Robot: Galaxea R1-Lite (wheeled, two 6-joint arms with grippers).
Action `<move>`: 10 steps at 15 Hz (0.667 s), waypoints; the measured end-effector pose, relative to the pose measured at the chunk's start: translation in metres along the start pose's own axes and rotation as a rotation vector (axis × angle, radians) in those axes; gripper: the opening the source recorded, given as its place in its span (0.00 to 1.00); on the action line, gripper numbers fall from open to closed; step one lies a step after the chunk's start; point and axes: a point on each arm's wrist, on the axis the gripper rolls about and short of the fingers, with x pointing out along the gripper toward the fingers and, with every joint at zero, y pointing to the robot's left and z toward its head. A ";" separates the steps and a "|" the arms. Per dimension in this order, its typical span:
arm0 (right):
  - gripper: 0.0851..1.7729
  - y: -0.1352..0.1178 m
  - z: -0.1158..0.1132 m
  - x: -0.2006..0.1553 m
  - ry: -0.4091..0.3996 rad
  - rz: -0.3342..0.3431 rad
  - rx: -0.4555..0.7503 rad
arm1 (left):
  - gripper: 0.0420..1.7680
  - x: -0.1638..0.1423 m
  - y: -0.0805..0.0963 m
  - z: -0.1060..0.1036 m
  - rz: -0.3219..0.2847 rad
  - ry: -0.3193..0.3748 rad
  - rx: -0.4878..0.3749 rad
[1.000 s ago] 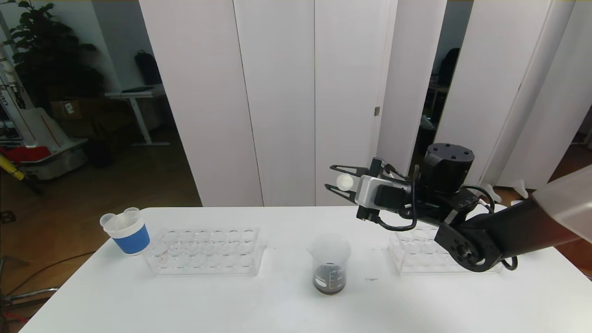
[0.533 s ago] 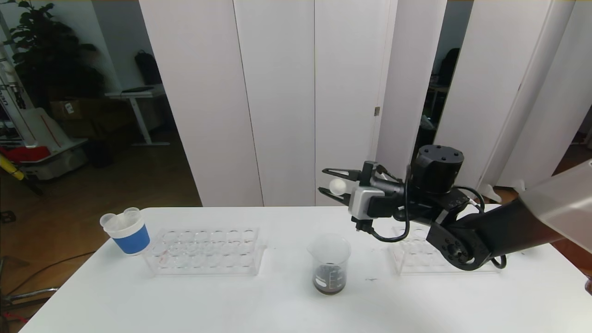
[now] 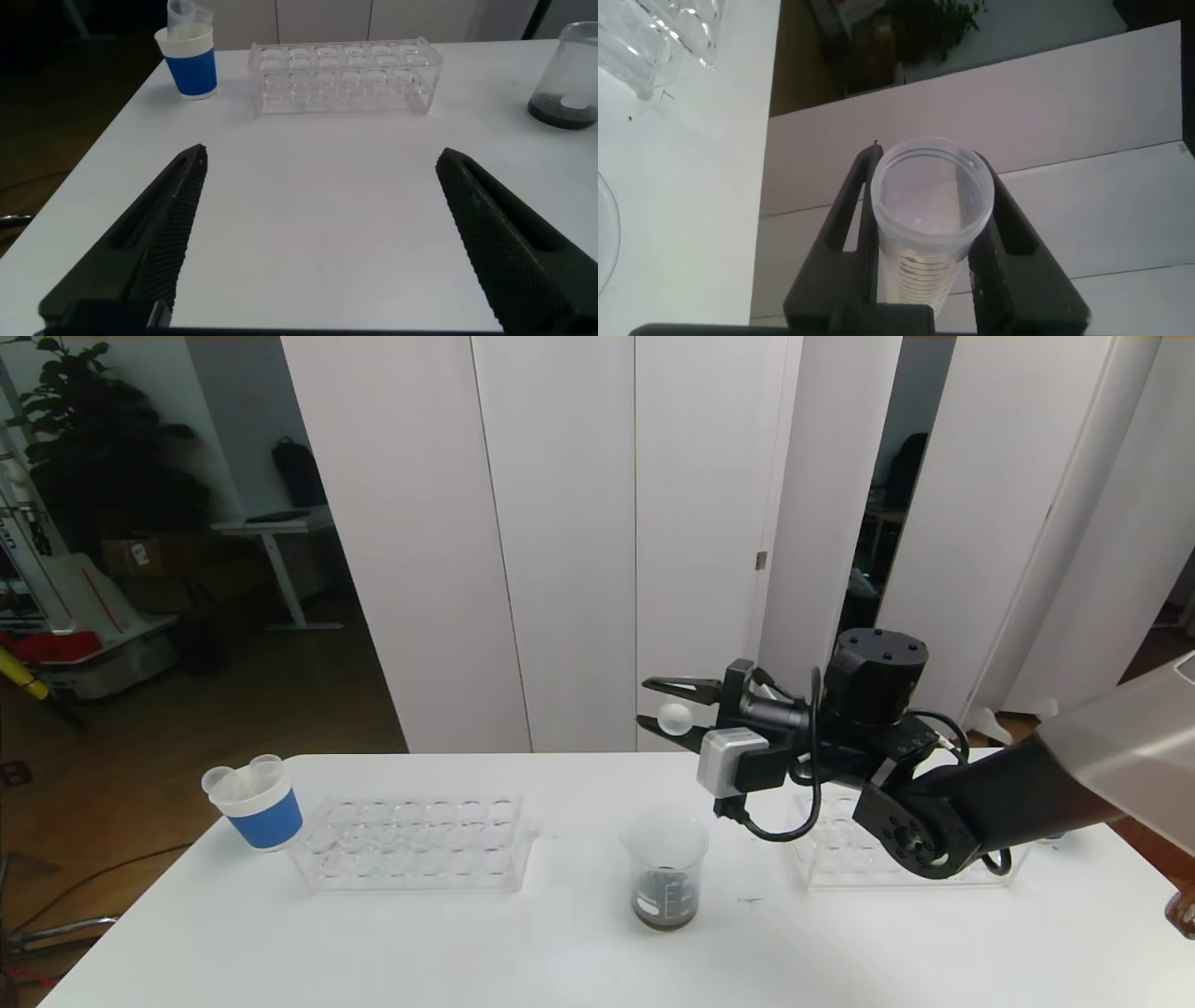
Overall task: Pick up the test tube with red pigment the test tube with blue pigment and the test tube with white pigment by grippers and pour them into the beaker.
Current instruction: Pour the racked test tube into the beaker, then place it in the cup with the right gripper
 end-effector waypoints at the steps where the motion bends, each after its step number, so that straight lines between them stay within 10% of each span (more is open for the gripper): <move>1: 0.31 0.000 0.000 0.000 0.000 0.001 -0.017 | 0.99 0.000 0.000 0.000 0.000 0.000 0.000; 10: 0.31 -0.001 -0.001 0.003 0.000 -0.008 -0.116 | 0.99 0.000 0.000 0.000 0.000 0.000 0.000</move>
